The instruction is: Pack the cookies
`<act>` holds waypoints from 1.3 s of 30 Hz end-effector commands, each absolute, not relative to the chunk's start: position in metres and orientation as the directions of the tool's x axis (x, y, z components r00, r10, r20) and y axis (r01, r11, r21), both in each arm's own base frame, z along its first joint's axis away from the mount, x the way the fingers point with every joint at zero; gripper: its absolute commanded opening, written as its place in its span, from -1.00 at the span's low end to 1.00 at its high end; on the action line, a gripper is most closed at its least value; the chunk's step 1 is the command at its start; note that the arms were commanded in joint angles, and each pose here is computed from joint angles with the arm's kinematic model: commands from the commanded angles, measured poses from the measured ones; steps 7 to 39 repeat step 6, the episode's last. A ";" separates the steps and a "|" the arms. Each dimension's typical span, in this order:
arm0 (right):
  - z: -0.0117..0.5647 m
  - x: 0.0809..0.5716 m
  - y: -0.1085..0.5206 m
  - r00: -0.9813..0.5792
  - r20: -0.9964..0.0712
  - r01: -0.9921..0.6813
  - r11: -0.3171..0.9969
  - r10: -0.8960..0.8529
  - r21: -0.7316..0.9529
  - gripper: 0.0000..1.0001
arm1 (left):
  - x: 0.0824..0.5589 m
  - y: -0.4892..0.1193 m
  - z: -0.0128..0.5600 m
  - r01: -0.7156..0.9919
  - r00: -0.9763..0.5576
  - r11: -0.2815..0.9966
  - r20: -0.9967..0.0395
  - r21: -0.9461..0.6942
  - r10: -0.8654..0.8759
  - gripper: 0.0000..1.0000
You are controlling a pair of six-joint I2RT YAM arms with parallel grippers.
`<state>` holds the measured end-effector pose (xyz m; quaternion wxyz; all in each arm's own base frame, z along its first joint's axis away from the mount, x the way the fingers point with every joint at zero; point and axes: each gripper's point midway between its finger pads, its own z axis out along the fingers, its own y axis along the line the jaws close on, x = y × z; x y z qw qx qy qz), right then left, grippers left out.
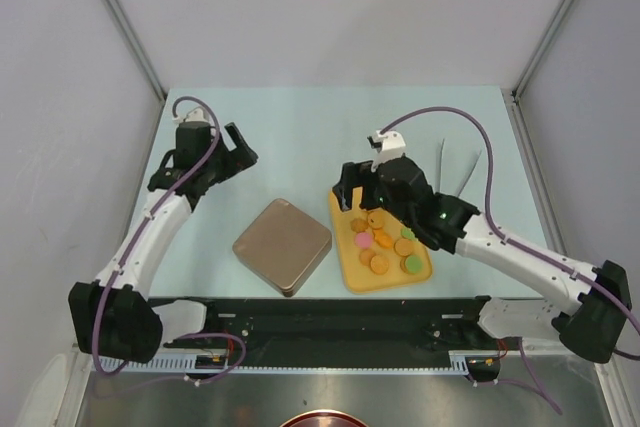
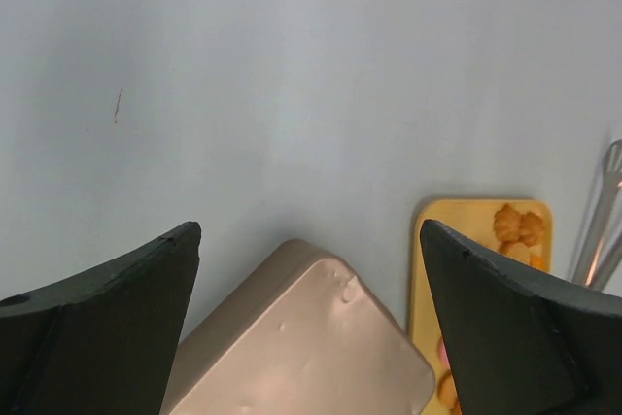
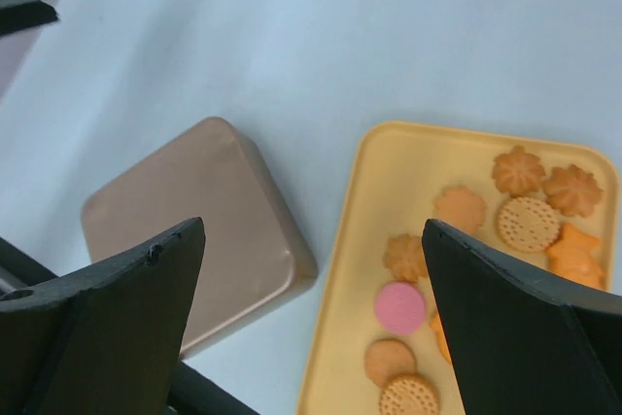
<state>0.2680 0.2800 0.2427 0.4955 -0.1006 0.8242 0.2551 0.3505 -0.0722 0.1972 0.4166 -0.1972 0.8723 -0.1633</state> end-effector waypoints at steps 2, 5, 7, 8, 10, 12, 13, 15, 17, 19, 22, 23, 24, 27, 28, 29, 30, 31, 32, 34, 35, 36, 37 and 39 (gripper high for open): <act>0.235 0.264 0.259 -0.395 -0.915 -0.364 0.929 -0.085 0.071 1.00 | 0.334 -0.070 0.219 -0.169 -0.531 0.947 -0.785 -0.272 -0.320 1.00; 0.233 0.256 0.268 -0.383 -0.918 -0.390 0.919 -0.108 0.055 0.99 | 0.324 -0.071 0.213 -0.164 -0.549 0.950 -0.775 -0.266 -0.312 1.00; 0.234 0.254 0.271 -0.376 -0.920 -0.398 0.916 -0.108 0.055 1.00 | 0.321 -0.075 0.213 -0.140 -0.554 0.952 -0.775 -0.273 -0.304 1.00; 0.234 0.254 0.271 -0.376 -0.920 -0.398 0.916 -0.108 0.055 1.00 | 0.321 -0.075 0.213 -0.140 -0.554 0.952 -0.775 -0.273 -0.304 1.00; 0.234 0.254 0.271 -0.376 -0.920 -0.398 0.916 -0.108 0.055 1.00 | 0.321 -0.075 0.213 -0.140 -0.554 0.952 -0.775 -0.273 -0.304 1.00; 0.234 0.254 0.271 -0.376 -0.920 -0.398 0.916 -0.108 0.055 1.00 | 0.321 -0.075 0.213 -0.140 -0.554 0.952 -0.775 -0.273 -0.304 1.00; 0.234 0.254 0.271 -0.376 -0.920 -0.398 0.916 -0.108 0.055 1.00 | 0.321 -0.075 0.213 -0.140 -0.554 0.952 -0.775 -0.273 -0.304 1.00; 0.234 0.254 0.271 -0.376 -0.920 -0.398 0.916 -0.108 0.055 1.00 | 0.321 -0.075 0.213 -0.140 -0.554 0.952 -0.775 -0.273 -0.304 1.00; 0.234 0.254 0.271 -0.376 -0.920 -0.398 0.916 -0.108 0.055 1.00 | 0.321 -0.075 0.213 -0.140 -0.554 0.952 -0.775 -0.273 -0.304 1.00; 0.234 0.254 0.271 -0.376 -0.920 -0.398 0.916 -0.108 0.055 1.00 | 0.321 -0.075 0.213 -0.140 -0.554 0.952 -0.775 -0.273 -0.304 1.00; 0.234 0.254 0.271 -0.376 -0.920 -0.398 0.916 -0.108 0.055 1.00 | 0.321 -0.075 0.213 -0.140 -0.554 0.952 -0.775 -0.273 -0.304 1.00; 0.234 0.254 0.271 -0.376 -0.920 -0.398 0.916 -0.108 0.055 1.00 | 0.321 -0.075 0.213 -0.140 -0.554 0.952 -0.775 -0.273 -0.304 1.00; 0.234 0.254 0.271 -0.376 -0.920 -0.398 0.916 -0.108 0.055 1.00 | 0.321 -0.075 0.213 -0.140 -0.554 0.952 -0.775 -0.273 -0.304 1.00; 0.234 0.254 0.271 -0.376 -0.920 -0.398 0.916 -0.108 0.055 1.00 | 0.321 -0.075 0.213 -0.140 -0.554 0.952 -0.775 -0.273 -0.304 1.00; 0.234 0.254 0.271 -0.376 -0.920 -0.398 0.916 -0.108 0.055 1.00 | 0.321 -0.075 0.213 -0.140 -0.554 0.952 -0.775 -0.273 -0.304 1.00; 0.234 0.254 0.271 -0.376 -0.920 -0.398 0.916 -0.108 0.055 1.00 | 0.321 -0.075 0.213 -0.140 -0.554 0.952 -0.775 -0.273 -0.304 1.00; 0.234 0.254 0.271 -0.376 -0.920 -0.398 0.916 -0.108 0.055 1.00 | 0.321 -0.075 0.213 -0.140 -0.554 0.952 -0.775 -0.273 -0.304 1.00; 0.234 0.254 0.271 -0.376 -0.920 -0.398 0.916 -0.108 0.055 1.00 | 0.321 -0.075 0.213 -0.140 -0.554 0.952 -0.775 -0.273 -0.304 1.00; 0.234 0.254 0.271 -0.376 -0.920 -0.398 0.916 -0.108 0.055 1.00 | 0.321 -0.075 0.213 -0.140 -0.554 0.952 -0.775 -0.273 -0.304 1.00; 0.234 0.254 0.271 -0.376 -0.920 -0.398 0.916 -0.108 0.055 1.00 | 0.321 -0.075 0.213 -0.140 -0.554 0.952 -0.775 -0.273 -0.304 1.00; 0.234 0.254 0.271 -0.376 -0.920 -0.398 0.916 -0.108 0.055 1.00 | 0.321 -0.075 0.213 -0.140 -0.554 0.952 -0.775 -0.273 -0.304 1.00; 0.234 0.254 0.271 -0.376 -0.920 -0.398 0.916 -0.108 0.055 1.00 | 0.321 -0.075 0.213 -0.140 -0.554 0.952 -0.775 -0.273 -0.304 1.00; 0.234 0.254 0.271 -0.376 -0.920 -0.398 0.916 -0.108 0.055 1.00 | 0.321 -0.075 0.213 -0.140 -0.554 0.952 -0.775 -0.273 -0.304 1.00; 0.234 0.254 0.271 -0.376 -0.920 -0.398 0.916 -0.108 0.055 1.00 | 0.321 -0.075 0.213 -0.140 -0.554 0.952 -0.775 -0.273 -0.304 1.00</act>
